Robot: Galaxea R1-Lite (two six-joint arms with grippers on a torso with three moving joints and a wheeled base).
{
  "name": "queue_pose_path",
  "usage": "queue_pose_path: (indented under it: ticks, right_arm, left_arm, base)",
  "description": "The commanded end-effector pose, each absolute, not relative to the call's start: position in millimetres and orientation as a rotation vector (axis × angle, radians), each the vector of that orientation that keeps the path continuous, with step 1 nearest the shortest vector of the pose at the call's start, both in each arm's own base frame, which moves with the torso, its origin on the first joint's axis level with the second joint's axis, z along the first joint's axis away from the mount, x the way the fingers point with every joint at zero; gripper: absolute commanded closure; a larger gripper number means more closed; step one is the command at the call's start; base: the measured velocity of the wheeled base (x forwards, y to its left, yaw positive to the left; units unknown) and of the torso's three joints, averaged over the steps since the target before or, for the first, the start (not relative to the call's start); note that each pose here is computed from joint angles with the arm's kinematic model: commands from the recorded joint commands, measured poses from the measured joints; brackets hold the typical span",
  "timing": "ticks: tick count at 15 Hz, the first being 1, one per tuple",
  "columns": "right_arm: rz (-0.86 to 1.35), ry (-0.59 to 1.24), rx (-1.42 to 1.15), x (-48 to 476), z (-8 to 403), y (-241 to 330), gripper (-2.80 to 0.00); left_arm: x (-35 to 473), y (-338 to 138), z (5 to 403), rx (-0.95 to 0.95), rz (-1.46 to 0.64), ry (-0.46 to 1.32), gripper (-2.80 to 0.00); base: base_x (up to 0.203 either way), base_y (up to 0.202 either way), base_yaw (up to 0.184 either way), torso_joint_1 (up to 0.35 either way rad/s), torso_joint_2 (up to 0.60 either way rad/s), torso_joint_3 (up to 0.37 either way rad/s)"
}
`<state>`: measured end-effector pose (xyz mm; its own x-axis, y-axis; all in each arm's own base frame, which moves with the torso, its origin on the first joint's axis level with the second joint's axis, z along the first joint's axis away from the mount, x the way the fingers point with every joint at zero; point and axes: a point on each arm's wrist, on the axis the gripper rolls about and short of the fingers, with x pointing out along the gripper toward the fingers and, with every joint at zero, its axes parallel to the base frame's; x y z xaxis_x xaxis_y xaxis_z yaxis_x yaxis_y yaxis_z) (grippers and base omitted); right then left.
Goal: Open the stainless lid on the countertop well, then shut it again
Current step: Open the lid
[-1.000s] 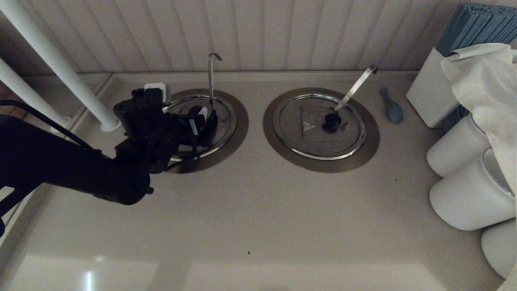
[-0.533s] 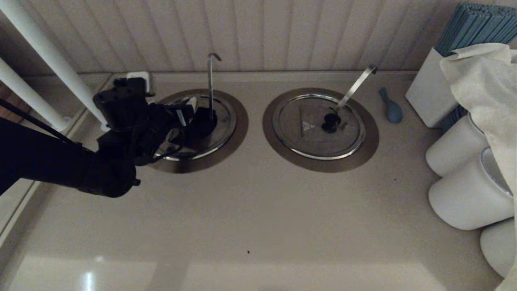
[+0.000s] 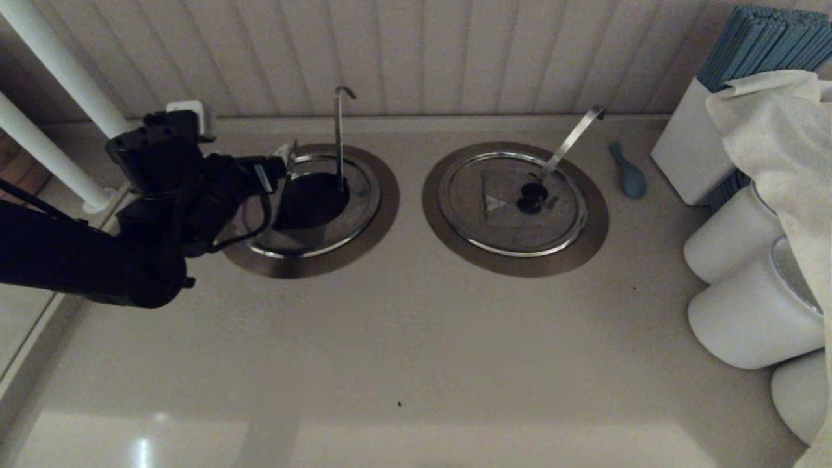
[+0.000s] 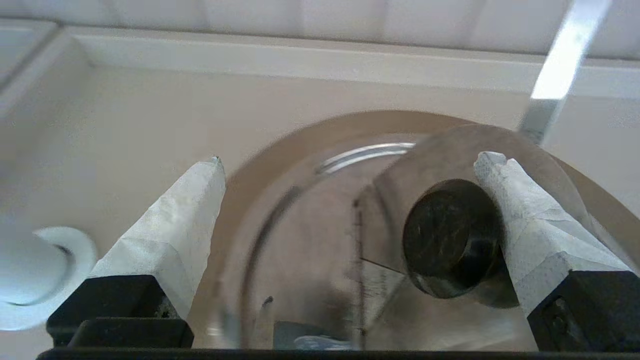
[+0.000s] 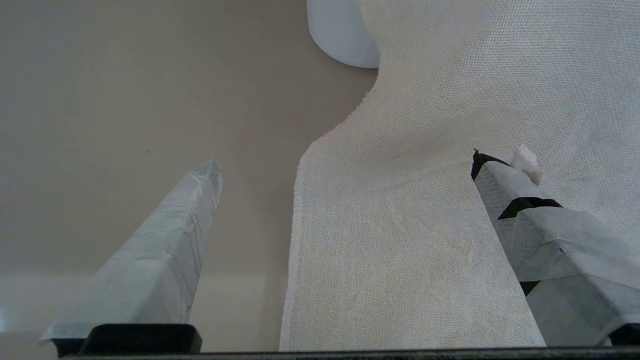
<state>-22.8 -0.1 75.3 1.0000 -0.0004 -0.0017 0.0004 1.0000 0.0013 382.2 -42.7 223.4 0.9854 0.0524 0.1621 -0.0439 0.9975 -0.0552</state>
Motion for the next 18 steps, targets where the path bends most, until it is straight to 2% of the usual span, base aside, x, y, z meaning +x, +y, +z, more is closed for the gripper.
queue_pose_path:
  ticks: [1, 6, 8, 16, 18]
  right_arm:
    - [0.000, 0.002, 0.002, -23, 75, 0, -2.80]
    - [0.000, 0.002, 0.002, -23, 75, 0, -2.80]
    - [0.000, 0.003, 0.002, -23, 75, 0, -2.80]
    - [0.000, 0.002, 0.002, -23, 75, 0, -2.80]
    - [0.000, 0.002, 0.002, -23, 75, 0, -2.80]
  left_arm:
    - [383, -33, 225, -0.050, 0.069, -0.168, -2.80]
    - [382, 25, 245, -0.044, 0.159, -0.197, -2.80]
    - [375, 41, 261, -0.104, 0.159, -0.212, -2.80]
    - [343, 37, 311, -0.142, 0.163, -0.338, -2.80]
    - [331, 10, 323, -0.198, 0.079, -0.328, -2.80]
  base:
    - [0.000, 0.000, 0.000, 0.000, 0.00, 0.000]
    - [0.000, 0.000, 0.000, 0.000, 0.00, 0.000]
    - [0.000, 0.000, 0.000, 0.000, 0.00, 0.000]
    - [0.000, 0.000, 0.000, 0.000, 0.00, 0.000]
    - [0.000, 0.000, 0.000, 0.000, 0.00, 0.000]
